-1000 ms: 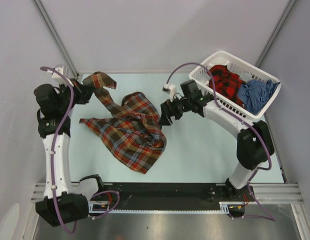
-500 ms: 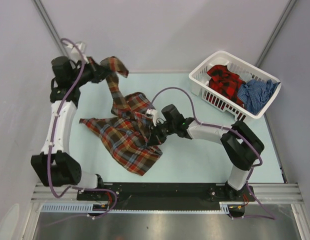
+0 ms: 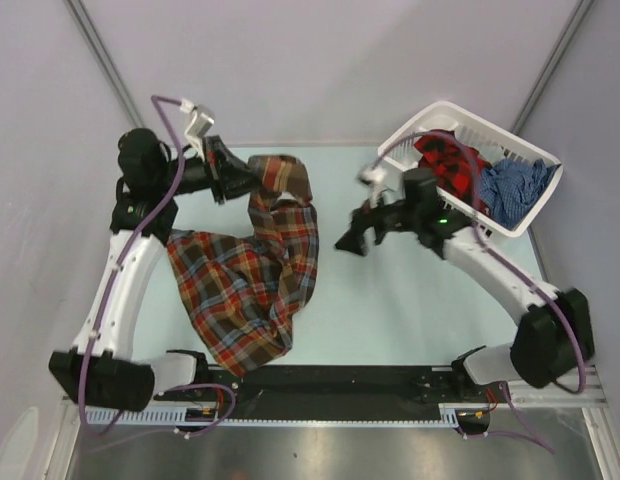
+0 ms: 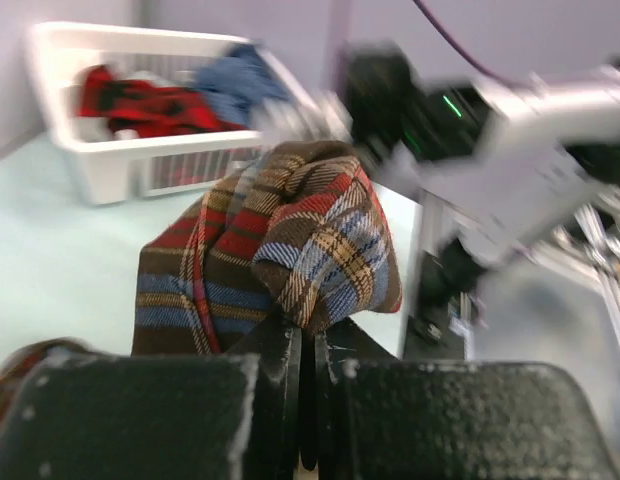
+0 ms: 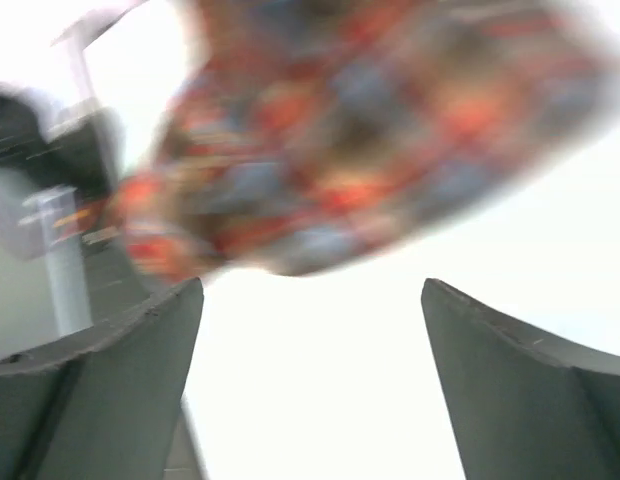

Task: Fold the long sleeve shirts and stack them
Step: Flatten the shirt out

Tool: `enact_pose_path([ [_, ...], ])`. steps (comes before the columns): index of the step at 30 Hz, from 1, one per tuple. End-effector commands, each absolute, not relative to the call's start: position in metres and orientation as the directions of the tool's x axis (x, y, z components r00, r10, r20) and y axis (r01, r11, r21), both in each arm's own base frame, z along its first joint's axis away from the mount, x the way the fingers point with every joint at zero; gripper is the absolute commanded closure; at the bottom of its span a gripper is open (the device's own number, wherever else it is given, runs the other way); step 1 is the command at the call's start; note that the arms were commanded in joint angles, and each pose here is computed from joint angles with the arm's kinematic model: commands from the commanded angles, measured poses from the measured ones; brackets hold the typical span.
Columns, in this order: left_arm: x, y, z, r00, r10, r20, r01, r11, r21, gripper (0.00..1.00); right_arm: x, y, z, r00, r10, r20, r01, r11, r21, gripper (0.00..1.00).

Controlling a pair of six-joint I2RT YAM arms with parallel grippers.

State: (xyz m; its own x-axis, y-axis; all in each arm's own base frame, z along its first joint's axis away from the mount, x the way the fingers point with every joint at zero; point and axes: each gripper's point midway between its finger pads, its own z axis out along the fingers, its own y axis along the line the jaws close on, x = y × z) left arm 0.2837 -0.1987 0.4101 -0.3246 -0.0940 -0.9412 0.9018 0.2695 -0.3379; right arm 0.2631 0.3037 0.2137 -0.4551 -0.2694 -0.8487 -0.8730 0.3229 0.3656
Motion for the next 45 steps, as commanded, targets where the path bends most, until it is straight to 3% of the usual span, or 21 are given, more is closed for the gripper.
enact_pose_path([
  [1,0.200,-0.214,0.408,-0.216,-0.008,-0.976,0.977,-0.003,-0.215,1.00,0.285,0.245,0.262,-0.038,-0.258,-0.965,-0.952,0.302,-0.043,0.00],
  [4,0.161,-0.225,0.406,-0.176,0.009,-0.984,0.978,-0.112,-0.176,1.00,0.301,0.253,0.279,0.158,-0.238,-0.958,-0.935,0.276,-0.222,0.00],
  [7,0.139,-0.232,0.411,-0.168,0.017,-0.986,0.970,-0.174,-0.169,1.00,0.309,0.285,0.286,0.214,-0.202,-0.956,-0.941,0.222,-0.257,0.00],
  [14,0.131,-0.231,0.428,-0.156,0.006,-0.988,0.973,-0.172,-0.154,1.00,0.276,0.351,0.274,0.382,-0.158,-0.911,-0.920,0.032,-0.391,0.01],
  [20,0.134,-0.231,0.425,-0.158,0.007,-0.987,0.978,-0.139,-0.157,1.00,0.271,0.351,0.270,0.396,-0.197,-0.897,-0.916,-0.024,-0.399,0.04],
  [27,0.150,-0.233,0.429,-0.152,-0.010,-0.988,0.986,-0.066,-0.151,1.00,0.266,0.311,0.253,0.401,-0.278,-0.873,-0.904,0.031,-0.426,0.13],
  [38,0.164,-0.231,0.443,-0.158,-0.053,-0.986,0.987,-0.015,-0.158,1.00,0.281,0.339,0.231,0.357,-0.297,-0.886,-0.905,0.124,-0.407,0.30],
  [45,0.172,-0.227,0.452,-0.152,-0.093,-0.984,0.988,0.025,-0.155,1.00,0.293,0.341,0.219,0.398,-0.293,-0.869,-0.852,0.234,-0.469,0.33],
])
